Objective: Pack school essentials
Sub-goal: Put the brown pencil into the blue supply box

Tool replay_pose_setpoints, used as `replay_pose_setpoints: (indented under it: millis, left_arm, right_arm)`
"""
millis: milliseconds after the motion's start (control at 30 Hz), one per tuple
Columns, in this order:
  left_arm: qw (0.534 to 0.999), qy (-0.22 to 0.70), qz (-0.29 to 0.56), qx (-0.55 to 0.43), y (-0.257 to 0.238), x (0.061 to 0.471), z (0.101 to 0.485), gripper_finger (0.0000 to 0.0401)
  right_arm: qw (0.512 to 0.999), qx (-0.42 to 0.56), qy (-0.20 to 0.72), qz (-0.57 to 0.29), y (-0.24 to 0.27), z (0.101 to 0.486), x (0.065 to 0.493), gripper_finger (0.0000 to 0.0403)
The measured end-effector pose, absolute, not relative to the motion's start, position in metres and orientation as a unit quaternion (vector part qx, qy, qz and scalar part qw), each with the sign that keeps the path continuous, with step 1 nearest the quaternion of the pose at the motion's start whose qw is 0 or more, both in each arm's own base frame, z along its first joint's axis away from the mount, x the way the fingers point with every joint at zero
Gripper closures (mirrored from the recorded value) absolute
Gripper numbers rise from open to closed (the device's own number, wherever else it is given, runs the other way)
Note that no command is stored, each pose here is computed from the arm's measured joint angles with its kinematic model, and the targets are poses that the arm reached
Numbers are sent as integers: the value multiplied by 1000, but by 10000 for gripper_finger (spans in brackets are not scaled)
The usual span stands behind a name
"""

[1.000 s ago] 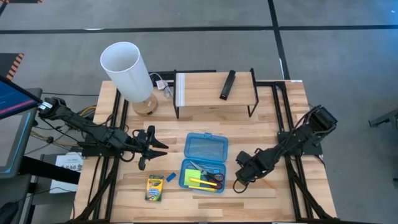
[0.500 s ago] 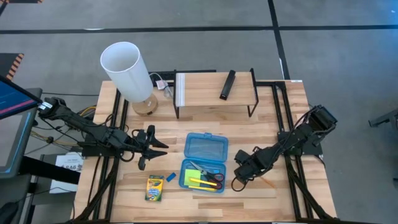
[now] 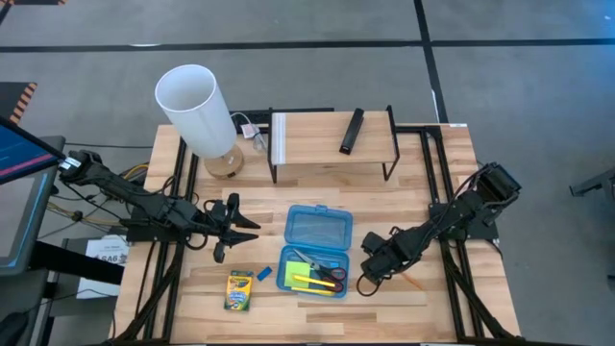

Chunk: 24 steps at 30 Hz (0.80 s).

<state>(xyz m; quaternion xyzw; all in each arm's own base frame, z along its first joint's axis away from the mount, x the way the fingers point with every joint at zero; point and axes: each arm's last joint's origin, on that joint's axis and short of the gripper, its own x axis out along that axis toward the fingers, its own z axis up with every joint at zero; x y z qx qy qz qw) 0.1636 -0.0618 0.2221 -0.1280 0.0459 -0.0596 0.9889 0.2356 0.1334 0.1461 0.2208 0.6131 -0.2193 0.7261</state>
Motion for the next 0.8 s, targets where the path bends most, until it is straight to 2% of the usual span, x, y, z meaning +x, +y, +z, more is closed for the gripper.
replay_pose_setpoints:
  millis: [433, 800]
  left_arm:
    - [989, 46, -60, -125, -62, 164, 222, 287]
    - [989, 47, -60, -127, -62, 164, 222, 287]
  right_arm:
    - [745, 217, 600, -194, 141, 167, 249, 394]
    - [801, 253, 538, -73, 184, 175, 254, 247]
